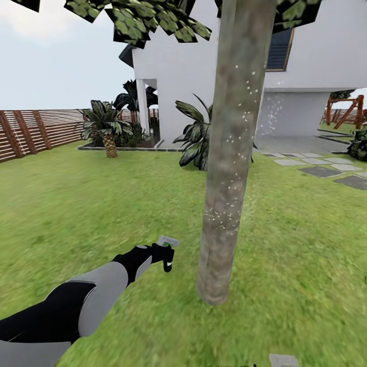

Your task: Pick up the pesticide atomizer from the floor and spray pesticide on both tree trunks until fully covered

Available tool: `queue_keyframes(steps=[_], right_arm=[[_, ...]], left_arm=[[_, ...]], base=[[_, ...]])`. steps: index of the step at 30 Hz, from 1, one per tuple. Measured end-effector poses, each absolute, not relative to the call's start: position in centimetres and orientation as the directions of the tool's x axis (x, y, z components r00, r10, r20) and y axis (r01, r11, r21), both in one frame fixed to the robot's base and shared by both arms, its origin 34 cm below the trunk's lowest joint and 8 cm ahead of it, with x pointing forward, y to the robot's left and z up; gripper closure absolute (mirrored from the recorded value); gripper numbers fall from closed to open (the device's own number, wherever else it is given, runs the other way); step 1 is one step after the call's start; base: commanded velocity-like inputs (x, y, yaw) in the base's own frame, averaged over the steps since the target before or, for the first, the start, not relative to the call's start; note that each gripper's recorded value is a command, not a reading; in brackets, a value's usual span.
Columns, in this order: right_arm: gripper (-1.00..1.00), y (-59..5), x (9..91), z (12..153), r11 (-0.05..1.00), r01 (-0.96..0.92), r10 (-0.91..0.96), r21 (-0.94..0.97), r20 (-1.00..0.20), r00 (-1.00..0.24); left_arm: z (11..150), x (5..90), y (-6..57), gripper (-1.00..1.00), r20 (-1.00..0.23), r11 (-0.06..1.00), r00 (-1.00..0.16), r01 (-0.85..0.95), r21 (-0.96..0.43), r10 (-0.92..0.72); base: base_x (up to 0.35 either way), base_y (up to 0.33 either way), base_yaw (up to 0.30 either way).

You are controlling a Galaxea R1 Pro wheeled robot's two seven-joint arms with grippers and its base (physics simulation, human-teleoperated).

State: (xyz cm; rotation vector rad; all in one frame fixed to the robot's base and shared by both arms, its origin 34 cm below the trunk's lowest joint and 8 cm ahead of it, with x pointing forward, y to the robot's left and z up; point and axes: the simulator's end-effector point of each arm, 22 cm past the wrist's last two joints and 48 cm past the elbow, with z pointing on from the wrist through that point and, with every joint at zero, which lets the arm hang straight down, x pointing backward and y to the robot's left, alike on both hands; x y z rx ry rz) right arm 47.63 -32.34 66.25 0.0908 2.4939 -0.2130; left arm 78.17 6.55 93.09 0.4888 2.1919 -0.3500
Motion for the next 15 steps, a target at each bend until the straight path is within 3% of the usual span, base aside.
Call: queue_keyframes(steps=[12, 15], right_arm=[[-1.00, -32.34, 47.63, 66.25, 0.985, 0.115, 0.014, -0.132, -0.598, -0.802], [-1.00, -32.33, 47.60, 66.23, 0.985, 0.115, 0.014, -0.132, -0.597, -0.802]], left_arm=[[93.10, 78.17, 6.54, 1.00, -0.791, 0.885, -0.570, 0.459, -0.081, 0.223], [93.00, 78.12, 6.55, 1.00, -0.790, 0.885, -0.571, 0.459, -0.081, 0.223]], base=[[0.001, 0.043, -0.299], [0.000, 0.270, -0.120]])
